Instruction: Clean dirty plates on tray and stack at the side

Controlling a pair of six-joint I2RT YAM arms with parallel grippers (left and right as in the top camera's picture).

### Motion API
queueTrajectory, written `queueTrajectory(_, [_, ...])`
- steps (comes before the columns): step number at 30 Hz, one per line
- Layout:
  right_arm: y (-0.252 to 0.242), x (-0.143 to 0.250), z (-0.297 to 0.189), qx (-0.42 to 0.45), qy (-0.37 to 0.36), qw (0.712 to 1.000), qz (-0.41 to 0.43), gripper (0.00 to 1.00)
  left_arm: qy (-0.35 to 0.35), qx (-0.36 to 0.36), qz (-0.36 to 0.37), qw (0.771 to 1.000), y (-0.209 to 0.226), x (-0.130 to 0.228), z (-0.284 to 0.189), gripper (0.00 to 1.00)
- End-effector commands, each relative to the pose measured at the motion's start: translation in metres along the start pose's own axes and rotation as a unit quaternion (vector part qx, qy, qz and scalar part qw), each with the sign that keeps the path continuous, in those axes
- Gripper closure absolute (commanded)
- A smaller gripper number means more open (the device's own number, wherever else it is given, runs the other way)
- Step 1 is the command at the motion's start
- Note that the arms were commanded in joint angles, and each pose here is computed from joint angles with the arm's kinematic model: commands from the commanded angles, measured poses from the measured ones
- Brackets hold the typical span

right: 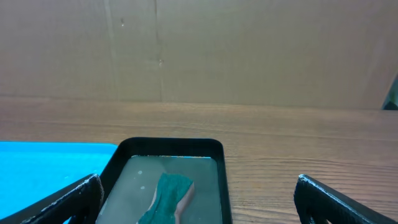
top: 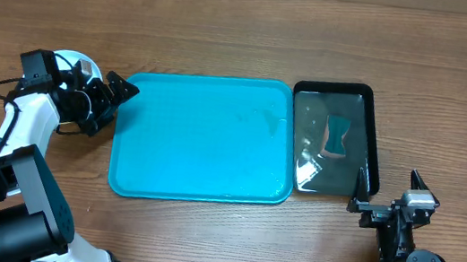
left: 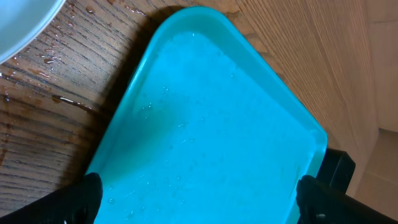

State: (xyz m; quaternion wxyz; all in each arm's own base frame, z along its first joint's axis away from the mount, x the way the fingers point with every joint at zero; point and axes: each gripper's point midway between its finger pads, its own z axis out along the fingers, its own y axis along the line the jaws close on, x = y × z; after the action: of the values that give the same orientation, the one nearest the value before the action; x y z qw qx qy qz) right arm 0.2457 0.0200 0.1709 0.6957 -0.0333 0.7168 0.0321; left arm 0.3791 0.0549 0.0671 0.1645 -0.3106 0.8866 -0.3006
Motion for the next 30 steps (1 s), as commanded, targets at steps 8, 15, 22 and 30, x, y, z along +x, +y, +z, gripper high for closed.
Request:
queueTrajectory(8, [0.000,0.001,0.000,0.002,-0.003,1.000,-0.002,0.00,-0.024,-0.026,0.013,0.999,0.002,-0.011,-0.006,0.00])
queueTrajectory(15, [0.000,0.001,0.000,0.002,-0.003,1.000,-0.002,0.00,-0.072,-0.179,0.067,0.979,0.018,-0.014,-0.002,0.00])
queueTrajectory(22, [0.000,0.001,0.000,0.002,-0.003,1.000,-0.002,0.00,-0.099,-0.190,0.151,0.965,-0.033,0.003,-0.004,0.00])
queueTrajectory(30, [0.000,0.001,0.000,0.002,-0.003,1.000,-0.002,0.00,-0.135,-0.136,0.215,0.958,-0.094,0.023,-0.028,0.00])
